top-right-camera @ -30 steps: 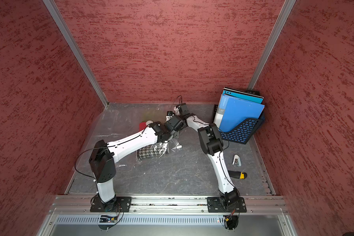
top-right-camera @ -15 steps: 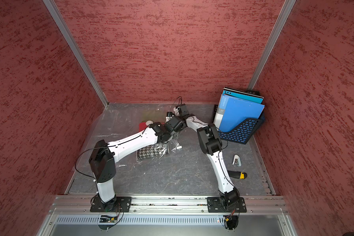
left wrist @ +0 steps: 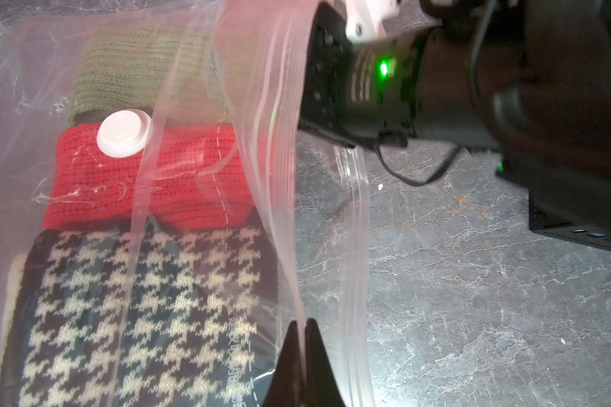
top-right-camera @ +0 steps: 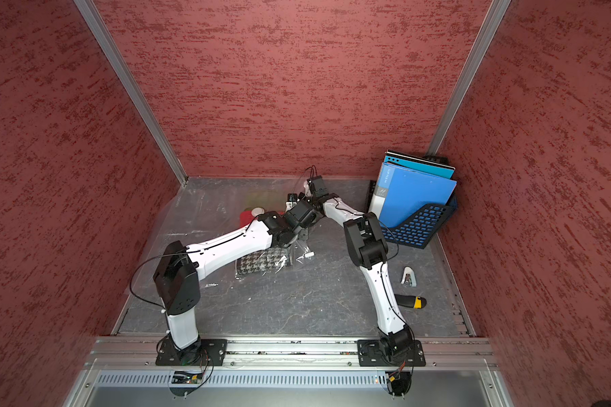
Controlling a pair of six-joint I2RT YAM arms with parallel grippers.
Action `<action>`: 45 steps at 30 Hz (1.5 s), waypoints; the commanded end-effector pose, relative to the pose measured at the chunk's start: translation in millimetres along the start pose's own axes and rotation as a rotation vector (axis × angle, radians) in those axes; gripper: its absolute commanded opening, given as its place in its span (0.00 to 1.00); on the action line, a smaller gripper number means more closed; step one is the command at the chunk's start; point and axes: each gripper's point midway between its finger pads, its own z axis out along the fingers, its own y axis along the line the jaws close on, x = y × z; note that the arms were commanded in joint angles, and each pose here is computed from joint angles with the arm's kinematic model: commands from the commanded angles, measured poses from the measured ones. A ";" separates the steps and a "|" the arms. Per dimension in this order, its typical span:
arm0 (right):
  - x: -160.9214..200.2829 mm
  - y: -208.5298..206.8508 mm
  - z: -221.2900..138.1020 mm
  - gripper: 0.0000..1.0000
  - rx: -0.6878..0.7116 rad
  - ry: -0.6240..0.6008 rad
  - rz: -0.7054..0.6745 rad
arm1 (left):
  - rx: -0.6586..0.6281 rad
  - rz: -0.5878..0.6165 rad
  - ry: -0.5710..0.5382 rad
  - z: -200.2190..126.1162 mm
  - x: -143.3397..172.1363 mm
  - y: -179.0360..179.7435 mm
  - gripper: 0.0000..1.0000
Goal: Take the scarf out of the vacuum bag
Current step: Take out the scarf from the vacuum bag.
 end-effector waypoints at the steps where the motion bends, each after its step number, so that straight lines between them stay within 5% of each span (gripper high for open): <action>1: 8.3 -19.0 16.9 0.55 0.048 0.047 0.015 | 0.033 -0.013 -0.036 -21.4 -13.1 -4.9 0.00; 15: 29.1 -17.0 46.6 0.55 -0.014 0.132 0.058 | 0.032 -0.014 -0.041 -19.4 -14.1 -3.8 0.00; 26: 35.0 -6.3 59.8 0.23 -0.124 0.156 0.112 | 0.026 -0.020 -0.033 -16.7 -11.8 -0.2 0.00; 30: 33.3 -6.8 59.7 0.00 -0.125 0.149 0.111 | 0.026 -0.024 -0.033 -16.4 -12.4 0.4 0.00; 45: 0.6 -3.6 14.0 0.00 -0.004 -0.061 -0.002 | 0.022 -0.030 -0.036 -16.9 -12.9 2.3 0.00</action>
